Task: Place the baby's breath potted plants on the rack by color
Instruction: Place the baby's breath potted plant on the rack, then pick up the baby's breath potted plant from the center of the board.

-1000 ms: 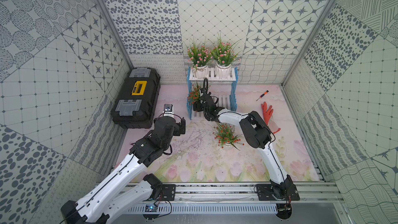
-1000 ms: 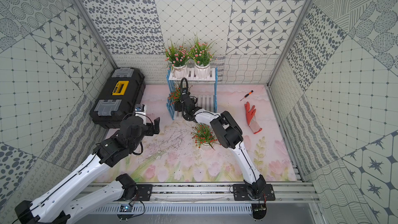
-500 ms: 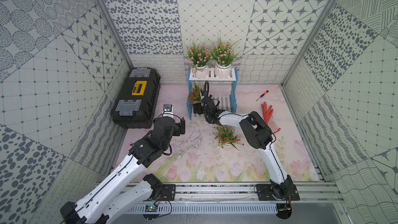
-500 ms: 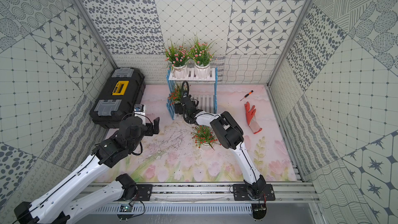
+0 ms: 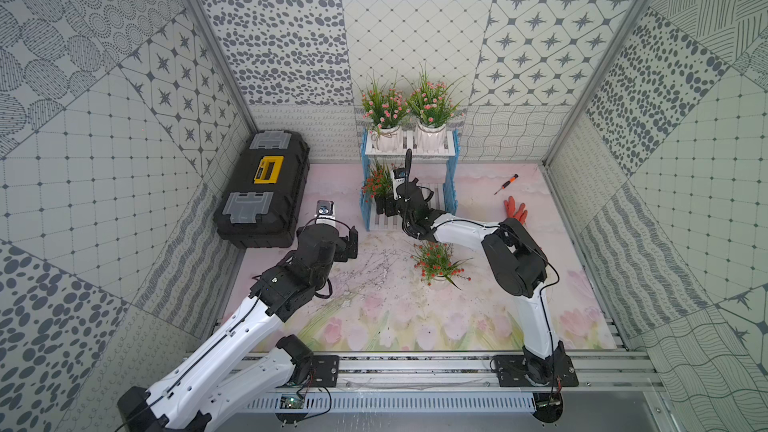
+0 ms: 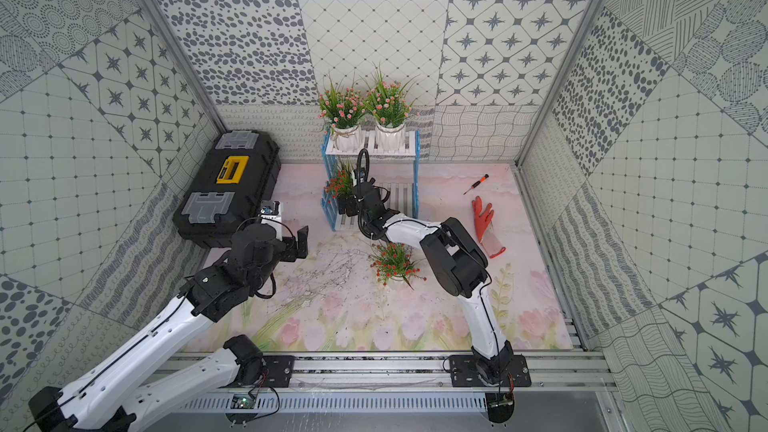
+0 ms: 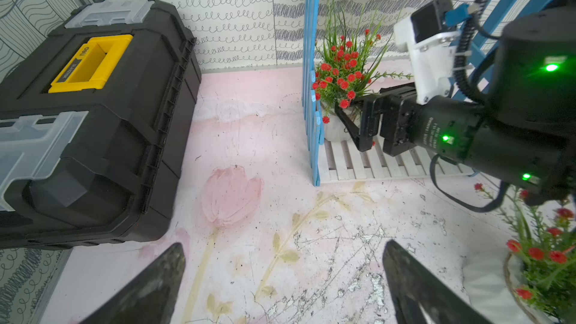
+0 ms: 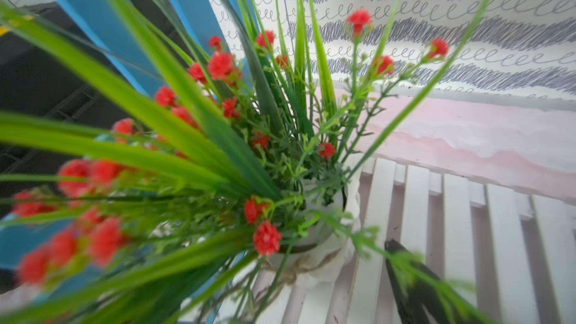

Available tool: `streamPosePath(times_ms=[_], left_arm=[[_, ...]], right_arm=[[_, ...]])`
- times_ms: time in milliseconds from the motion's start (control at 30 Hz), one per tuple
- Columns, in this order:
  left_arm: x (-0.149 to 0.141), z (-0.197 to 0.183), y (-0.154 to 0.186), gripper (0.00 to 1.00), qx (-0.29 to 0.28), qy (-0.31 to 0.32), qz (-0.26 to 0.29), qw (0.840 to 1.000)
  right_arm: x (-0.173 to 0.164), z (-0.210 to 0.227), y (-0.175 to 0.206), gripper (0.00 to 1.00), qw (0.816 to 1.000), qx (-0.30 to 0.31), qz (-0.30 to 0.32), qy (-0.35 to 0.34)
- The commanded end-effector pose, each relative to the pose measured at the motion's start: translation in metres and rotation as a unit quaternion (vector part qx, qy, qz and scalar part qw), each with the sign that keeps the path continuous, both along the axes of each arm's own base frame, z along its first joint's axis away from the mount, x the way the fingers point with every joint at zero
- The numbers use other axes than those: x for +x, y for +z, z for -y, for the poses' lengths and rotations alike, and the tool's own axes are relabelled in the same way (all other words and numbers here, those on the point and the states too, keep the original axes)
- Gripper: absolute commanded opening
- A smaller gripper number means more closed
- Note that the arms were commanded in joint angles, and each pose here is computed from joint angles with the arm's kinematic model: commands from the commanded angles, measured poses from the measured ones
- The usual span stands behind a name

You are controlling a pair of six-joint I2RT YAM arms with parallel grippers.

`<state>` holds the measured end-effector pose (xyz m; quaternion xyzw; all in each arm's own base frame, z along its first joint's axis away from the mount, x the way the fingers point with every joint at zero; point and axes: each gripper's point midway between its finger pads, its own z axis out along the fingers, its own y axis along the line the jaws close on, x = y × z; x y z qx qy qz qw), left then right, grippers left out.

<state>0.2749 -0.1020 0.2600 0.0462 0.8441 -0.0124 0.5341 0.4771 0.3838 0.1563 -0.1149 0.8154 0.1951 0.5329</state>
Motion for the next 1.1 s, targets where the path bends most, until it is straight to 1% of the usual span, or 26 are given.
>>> streamPosePath(times_ms=[0,133,267,400,500,567,633,700,833,933,1067], left_arm=[[0.006,0.001,0.013,0.98,0.008,-0.004,0.016,1.000],[0.009,0.002,0.016,0.99,0.022,-0.010,0.008,1.000],[0.009,0.008,0.023,0.98,0.011,-0.026,0.013,1.000],[0.013,0.016,0.026,0.99,0.017,-0.043,0.009,0.999],[0.017,0.023,0.026,0.99,0.033,-0.060,-0.001,0.998],[0.019,0.026,0.026,0.99,0.036,-0.064,-0.003,0.997],[0.020,0.027,0.026,0.98,0.036,-0.067,-0.004,0.997],[0.021,0.028,0.027,0.98,0.033,-0.067,-0.004,0.997],[0.021,0.032,0.030,0.99,0.018,-0.071,-0.006,0.997],[0.019,0.032,0.027,0.99,0.022,-0.074,-0.017,0.997],[0.023,0.034,0.032,0.99,0.040,-0.081,-0.016,0.996]], right_arm=[[-0.011,0.008,0.047,0.98,0.999,0.027,0.046,-0.011],[-0.031,0.027,0.062,0.98,0.998,0.023,0.047,-0.019],[-0.054,0.053,0.075,0.98,0.999,0.014,0.044,-0.027],[-0.078,0.082,0.094,0.98,0.998,-0.003,0.043,-0.035],[-0.106,0.107,0.114,0.98,0.998,-0.012,0.042,-0.034],[-0.126,0.127,0.119,0.98,0.998,-0.017,0.040,-0.033],[-0.145,0.144,0.115,0.98,0.999,-0.025,0.031,-0.030],[-0.165,0.163,0.103,0.98,0.999,-0.033,0.016,-0.031],[-0.209,0.188,0.077,0.98,1.000,-0.007,-0.007,-0.012],[-0.232,0.197,0.064,0.98,1.000,-0.002,-0.021,0.008],[-0.256,0.192,0.053,0.98,0.997,-0.010,-0.046,0.059]])
